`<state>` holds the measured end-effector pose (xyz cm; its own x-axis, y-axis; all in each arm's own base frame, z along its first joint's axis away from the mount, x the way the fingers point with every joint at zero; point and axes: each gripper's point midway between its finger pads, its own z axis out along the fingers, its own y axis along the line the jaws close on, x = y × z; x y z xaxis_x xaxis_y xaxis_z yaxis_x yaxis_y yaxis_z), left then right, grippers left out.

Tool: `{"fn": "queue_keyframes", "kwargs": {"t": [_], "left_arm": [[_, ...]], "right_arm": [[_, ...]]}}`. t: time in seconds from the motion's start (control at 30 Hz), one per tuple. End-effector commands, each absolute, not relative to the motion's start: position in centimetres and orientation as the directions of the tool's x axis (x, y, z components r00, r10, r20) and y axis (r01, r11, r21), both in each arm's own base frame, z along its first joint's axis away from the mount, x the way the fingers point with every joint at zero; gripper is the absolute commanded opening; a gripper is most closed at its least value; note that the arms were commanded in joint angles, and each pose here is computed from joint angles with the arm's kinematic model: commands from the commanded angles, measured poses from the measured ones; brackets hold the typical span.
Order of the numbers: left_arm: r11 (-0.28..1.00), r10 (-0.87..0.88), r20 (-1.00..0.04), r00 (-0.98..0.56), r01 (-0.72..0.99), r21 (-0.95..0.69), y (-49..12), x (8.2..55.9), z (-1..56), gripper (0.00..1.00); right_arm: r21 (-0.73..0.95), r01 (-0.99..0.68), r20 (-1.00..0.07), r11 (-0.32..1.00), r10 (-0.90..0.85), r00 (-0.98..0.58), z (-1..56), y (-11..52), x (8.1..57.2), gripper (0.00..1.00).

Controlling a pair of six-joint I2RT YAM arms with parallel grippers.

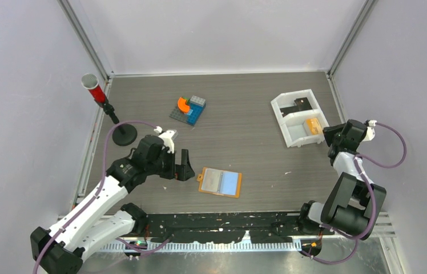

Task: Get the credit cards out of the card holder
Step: Place the credit card in the storage box, then remove the credit card from the card holder.

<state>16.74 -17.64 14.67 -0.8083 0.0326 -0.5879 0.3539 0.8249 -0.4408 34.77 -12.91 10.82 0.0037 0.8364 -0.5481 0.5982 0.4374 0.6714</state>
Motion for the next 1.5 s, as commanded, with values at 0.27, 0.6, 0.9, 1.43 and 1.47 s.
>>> {"fn": "queue_keyframes", "kwargs": {"t": [0.27, 0.6, 0.9, 1.43, 1.47], "left_arm": [[0.823, 0.066, -0.478, -0.876, 0.318, -0.470, -19.0, 17.0, 12.6, 0.89], [0.794, 0.035, -0.390, -0.920, 0.263, -0.548, -21.9, 18.5, 9.5, 0.86], [0.828, 0.063, -0.289, -0.955, 0.212, -0.519, -23.3, 19.7, 5.5, 0.78], [0.819, 0.068, -0.261, -0.963, 0.203, -0.537, -23.8, 18.8, 4.2, 0.06], [0.807, 0.063, -0.260, -0.964, 0.202, -0.555, -24.1, 18.6, 4.4, 0.02]], "right_arm": [[0.621, 0.546, -0.620, 0.563, 0.778, -0.097, 16.0, -10.9, 34.7, 0.34], [0.598, 0.356, -0.624, 0.718, 0.696, -0.355, 16.6, 0.5, 34.5, 0.34], [0.614, 0.088, -0.613, 0.784, 0.544, -0.574, 15.8, 12.4, 30.8, 0.38], [0.615, -0.092, -0.595, 0.783, 0.383, -0.707, 14.4, 19.3, 24.6, 0.46], [0.613, -0.095, -0.592, 0.784, 0.376, -0.713, 14.2, 19.5, 24.5, 0.47]]}}
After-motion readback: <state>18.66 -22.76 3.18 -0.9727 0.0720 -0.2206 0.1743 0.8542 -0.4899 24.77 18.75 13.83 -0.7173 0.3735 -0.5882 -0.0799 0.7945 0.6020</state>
